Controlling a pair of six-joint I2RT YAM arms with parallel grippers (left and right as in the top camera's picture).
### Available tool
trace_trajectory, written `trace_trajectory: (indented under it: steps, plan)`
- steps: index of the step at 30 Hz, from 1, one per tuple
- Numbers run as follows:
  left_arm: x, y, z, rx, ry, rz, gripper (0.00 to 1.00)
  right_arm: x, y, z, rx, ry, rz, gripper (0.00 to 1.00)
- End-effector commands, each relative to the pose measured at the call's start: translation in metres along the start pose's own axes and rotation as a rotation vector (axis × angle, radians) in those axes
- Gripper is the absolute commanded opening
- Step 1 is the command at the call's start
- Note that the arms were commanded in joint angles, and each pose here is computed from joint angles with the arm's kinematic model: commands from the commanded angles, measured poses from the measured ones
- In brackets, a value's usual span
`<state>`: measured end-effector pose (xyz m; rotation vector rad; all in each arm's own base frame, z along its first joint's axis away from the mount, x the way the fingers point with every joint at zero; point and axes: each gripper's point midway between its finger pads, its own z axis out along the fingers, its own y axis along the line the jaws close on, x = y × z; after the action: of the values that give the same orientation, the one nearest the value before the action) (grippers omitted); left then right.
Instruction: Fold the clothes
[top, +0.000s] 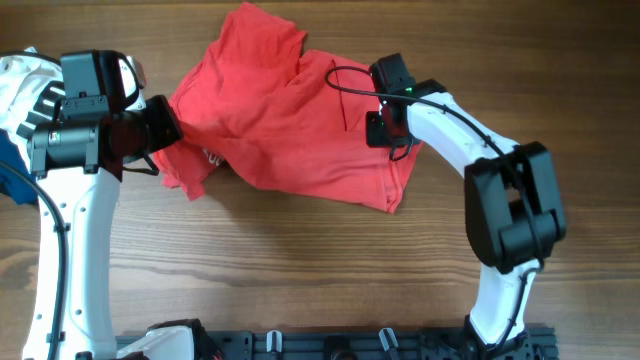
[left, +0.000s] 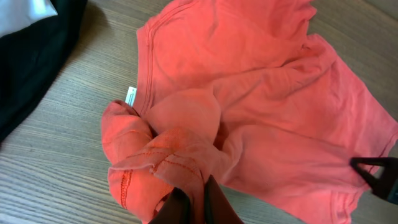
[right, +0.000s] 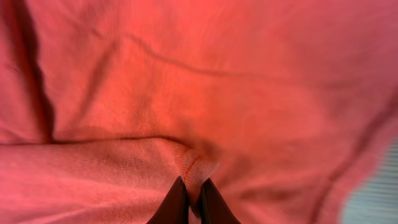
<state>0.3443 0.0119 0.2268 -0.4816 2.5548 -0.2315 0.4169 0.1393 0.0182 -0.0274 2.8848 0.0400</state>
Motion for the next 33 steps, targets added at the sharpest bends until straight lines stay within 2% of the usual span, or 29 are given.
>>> trace_trajectory:
  steps: [1, 14, 15, 16, 17, 33]
  plan:
    - [-0.005, 0.000, -0.003, -0.002, -0.016, 0.006, 0.07, -0.023, -0.012, -0.039, 0.042, -0.119, 0.037, 0.08]
    - [-0.005, -0.001, -0.003, -0.002, -0.015, 0.007, 0.07, -0.007, -0.006, -0.038, 0.004, -0.049, 0.004, 0.05]
    - [-0.005, 0.000, -0.003, -0.002, -0.015, 0.007, 0.07, -0.007, -0.006, -0.038, 0.003, -0.052, 0.006, 0.20]
    - [-0.005, 0.000, -0.003, -0.002, -0.015, 0.007, 0.08, -0.008, -0.006, -0.038, 0.002, -0.054, 0.005, 0.40]
    - [-0.005, 0.000, -0.003, -0.002, -0.015, 0.007, 0.08, -0.008, -0.006, -0.037, 0.002, -0.055, -0.002, 0.50]
    - [-0.005, 0.000, -0.003, -0.002, -0.015, 0.007, 0.08, 0.000, 0.008, 0.006, -0.055, 0.012, -0.020, 0.50]
